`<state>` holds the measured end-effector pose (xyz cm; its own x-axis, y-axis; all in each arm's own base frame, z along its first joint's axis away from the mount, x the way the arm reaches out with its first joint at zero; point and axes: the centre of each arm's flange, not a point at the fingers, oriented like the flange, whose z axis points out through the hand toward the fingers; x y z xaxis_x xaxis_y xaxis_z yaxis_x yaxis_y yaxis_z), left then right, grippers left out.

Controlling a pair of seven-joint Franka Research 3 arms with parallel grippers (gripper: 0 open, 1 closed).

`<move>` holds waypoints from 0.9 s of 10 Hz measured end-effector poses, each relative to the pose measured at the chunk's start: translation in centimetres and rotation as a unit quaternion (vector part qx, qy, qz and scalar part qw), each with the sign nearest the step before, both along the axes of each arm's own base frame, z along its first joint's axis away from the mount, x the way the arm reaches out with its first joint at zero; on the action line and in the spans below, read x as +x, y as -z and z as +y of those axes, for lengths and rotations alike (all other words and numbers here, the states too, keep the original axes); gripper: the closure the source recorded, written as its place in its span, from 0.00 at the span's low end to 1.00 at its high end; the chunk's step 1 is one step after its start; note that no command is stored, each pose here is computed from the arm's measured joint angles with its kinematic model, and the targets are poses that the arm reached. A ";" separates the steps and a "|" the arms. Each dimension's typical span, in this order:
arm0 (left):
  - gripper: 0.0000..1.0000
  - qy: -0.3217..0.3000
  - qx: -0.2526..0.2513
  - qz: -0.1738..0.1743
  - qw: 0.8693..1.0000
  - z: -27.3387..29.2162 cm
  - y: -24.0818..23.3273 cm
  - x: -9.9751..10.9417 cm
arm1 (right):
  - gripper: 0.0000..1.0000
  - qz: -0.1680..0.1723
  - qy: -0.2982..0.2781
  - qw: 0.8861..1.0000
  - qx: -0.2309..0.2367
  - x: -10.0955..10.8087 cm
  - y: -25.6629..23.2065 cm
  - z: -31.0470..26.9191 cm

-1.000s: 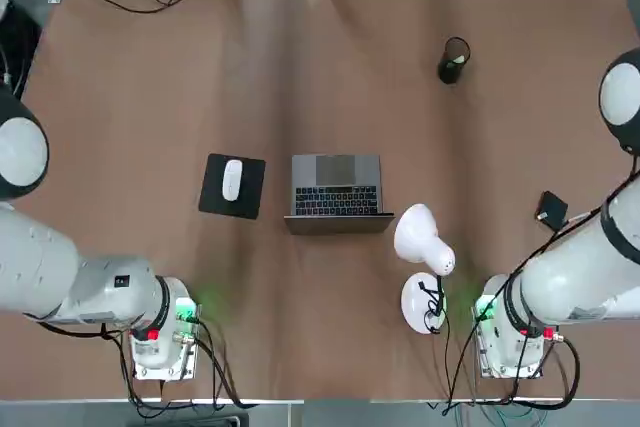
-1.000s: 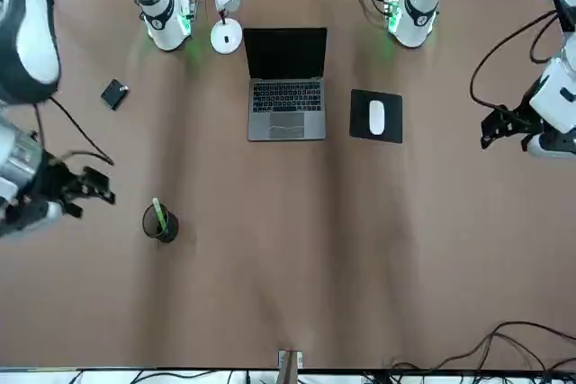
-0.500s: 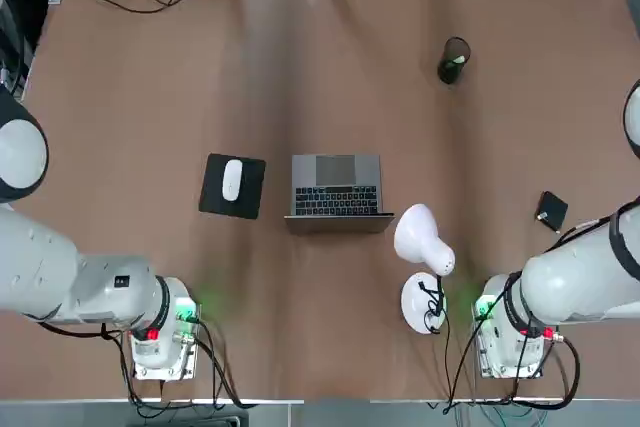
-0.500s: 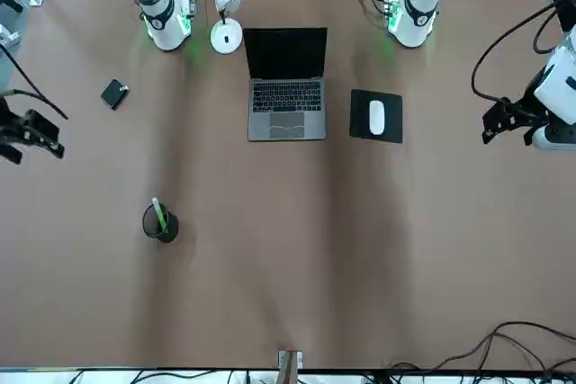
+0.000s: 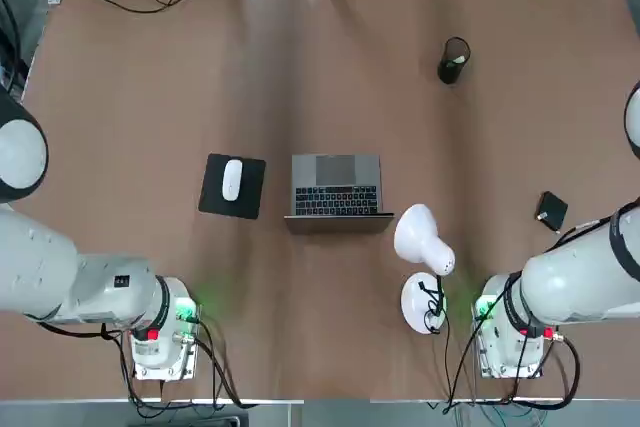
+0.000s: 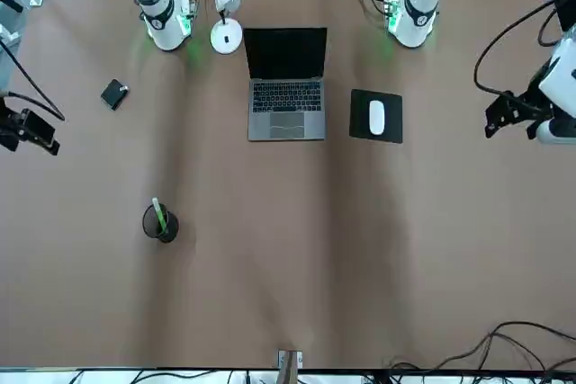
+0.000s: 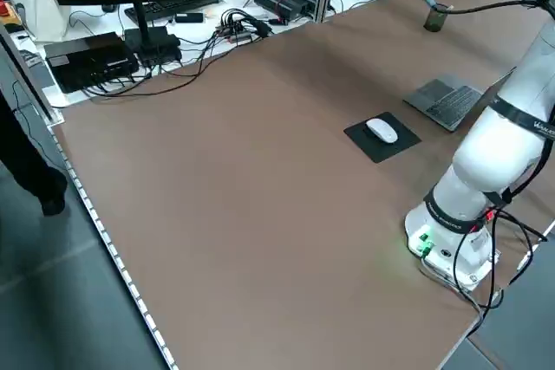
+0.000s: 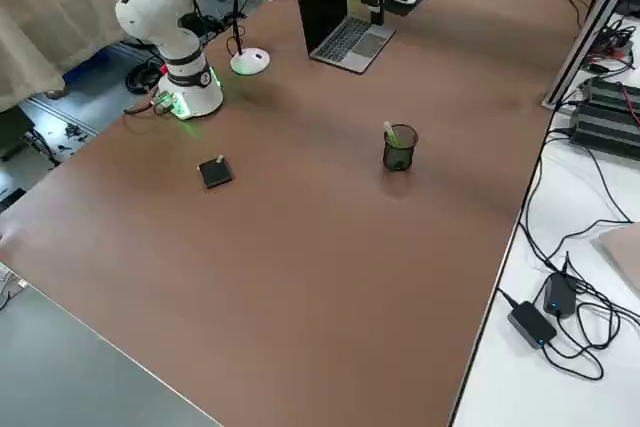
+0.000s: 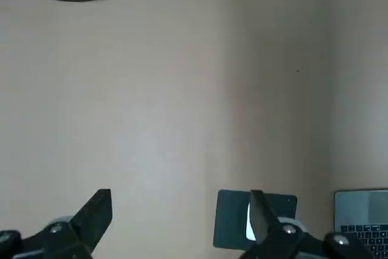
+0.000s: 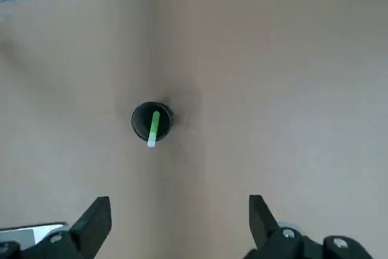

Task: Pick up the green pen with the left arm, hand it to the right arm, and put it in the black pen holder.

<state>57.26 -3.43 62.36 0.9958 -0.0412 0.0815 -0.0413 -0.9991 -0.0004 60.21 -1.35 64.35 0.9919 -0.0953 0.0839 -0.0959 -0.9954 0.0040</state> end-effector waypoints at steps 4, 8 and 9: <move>0.00 0.000 0.000 0.007 1.000 0.0 -0.1 -0.2 | 0.00 0.007 0.002 1.000 -0.021 -0.2 -0.1 -0.4; 0.00 -0.003 0.001 0.015 1.000 0.4 0.0 -0.3 | 0.00 -0.007 0.007 1.000 -0.023 0.1 -0.3 -0.7; 0.00 -0.003 0.000 0.017 1.000 0.3 0.1 -0.4 | 0.00 -0.019 0.007 1.000 -0.024 0.3 -0.6 -0.8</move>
